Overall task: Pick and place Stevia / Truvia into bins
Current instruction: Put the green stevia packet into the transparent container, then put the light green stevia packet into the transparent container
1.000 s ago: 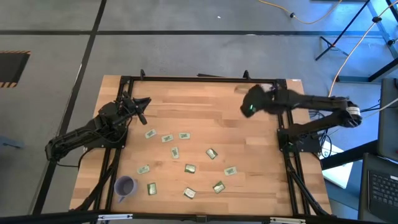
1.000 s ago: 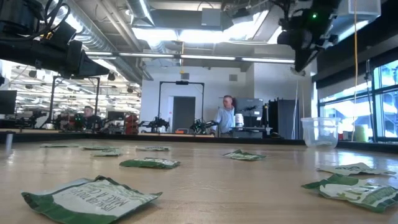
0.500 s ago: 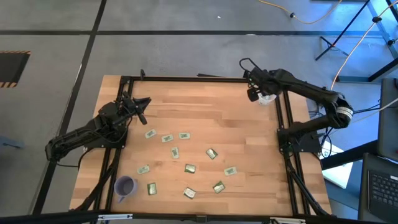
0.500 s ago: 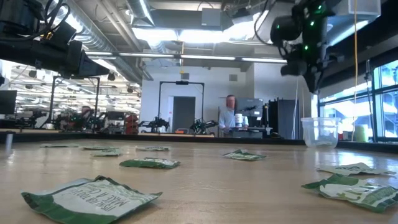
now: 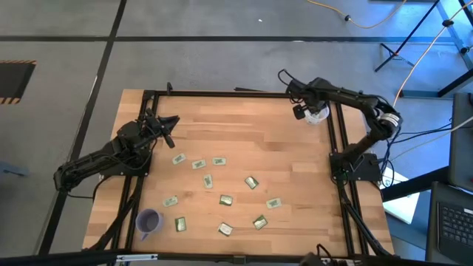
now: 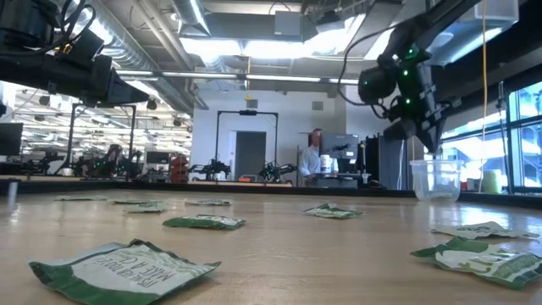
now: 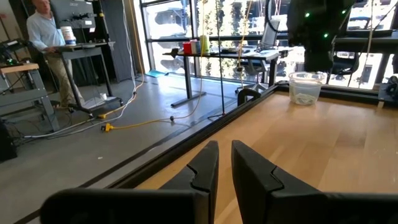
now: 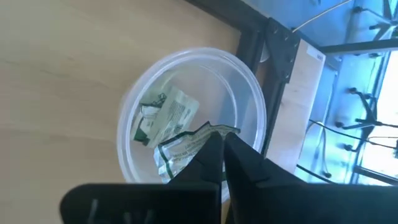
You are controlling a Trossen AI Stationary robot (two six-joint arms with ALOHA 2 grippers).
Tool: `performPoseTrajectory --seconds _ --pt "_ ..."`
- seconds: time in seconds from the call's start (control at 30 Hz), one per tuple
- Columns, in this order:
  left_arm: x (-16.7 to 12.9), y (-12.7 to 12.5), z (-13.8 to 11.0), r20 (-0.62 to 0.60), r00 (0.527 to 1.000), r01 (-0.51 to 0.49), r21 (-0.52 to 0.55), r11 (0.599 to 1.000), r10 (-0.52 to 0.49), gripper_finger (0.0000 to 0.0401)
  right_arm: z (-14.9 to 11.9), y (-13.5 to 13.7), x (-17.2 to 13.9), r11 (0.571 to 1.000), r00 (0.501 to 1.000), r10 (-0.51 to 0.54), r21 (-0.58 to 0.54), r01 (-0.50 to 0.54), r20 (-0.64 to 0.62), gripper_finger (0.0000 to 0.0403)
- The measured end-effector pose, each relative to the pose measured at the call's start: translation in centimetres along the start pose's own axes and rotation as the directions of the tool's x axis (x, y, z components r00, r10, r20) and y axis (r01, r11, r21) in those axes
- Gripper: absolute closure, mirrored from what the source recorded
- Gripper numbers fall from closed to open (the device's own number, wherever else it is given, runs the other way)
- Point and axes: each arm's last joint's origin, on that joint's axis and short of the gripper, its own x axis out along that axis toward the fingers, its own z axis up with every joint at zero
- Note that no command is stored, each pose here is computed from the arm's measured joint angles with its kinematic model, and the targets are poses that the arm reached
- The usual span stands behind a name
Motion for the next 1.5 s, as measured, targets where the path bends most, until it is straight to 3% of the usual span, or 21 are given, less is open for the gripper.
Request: performPoseTrajectory --seconds 0.47,0.8,1.0,1.13,1.23,1.33,1.43,1.5 --pt "0.0 0.0 0.0 0.0 1.0 0.0 0.0 1.0 0.0 0.0361 0.4 0.7 1.0 0.999 1.0 -0.016 -0.034 0.016 -0.018 0.0389" --pt "0.0 0.0 0.0 0.0 1.0 0.0 0.0 1.0 0.0 0.0361 0.3 0.5 0.8 0.998 0.999 -0.02 -0.059 0.019 -0.028 0.0336" --pt "0.0 0.0 0.0 0.0 1.0 0.0 0.0 1.0 0.0 0.0361 0.0 -0.2 -2.5 0.995 0.996 0.033 -0.097 -0.025 0.08 0.0329" --pt "0.0 0.0 0.0 0.0 1.0 0.0 0.0 1.0 0.0 0.0361 -1.6 0.4 -6.0 0.976 0.968 0.162 -0.179 -0.128 0.192 0.0329" --pt "0.0 0.0 0.0 0.0 1.0 0.0 0.0 1.0 0.0 0.0361 -3.3 1.7 -8.4 0.923 0.917 0.321 -0.295 -0.248 0.236 0.0329" --pt "0.0 0.0 0.0 0.0 1.0 0.0 0.0 1.0 0.0 0.0361 -5.0 3.6 -10.6 0.835 0.84 0.477 -0.43 -0.342 0.258 0.0329" --pt "0.0 0.0 0.0 0.0 1.0 0.0 0.0 1.0 0.0 0.0361 -6.6 5.8 -12.5 0.721 0.743 0.611 -0.581 -0.379 0.274 0.0329" --pt "0.0 0.0 0.0 0.0 1.0 0.0 0.0 1.0 0.0 0.0361 -7.9 7.4 -13.5 0.608 0.653 0.711 -0.696 -0.382 0.263 0.0329"
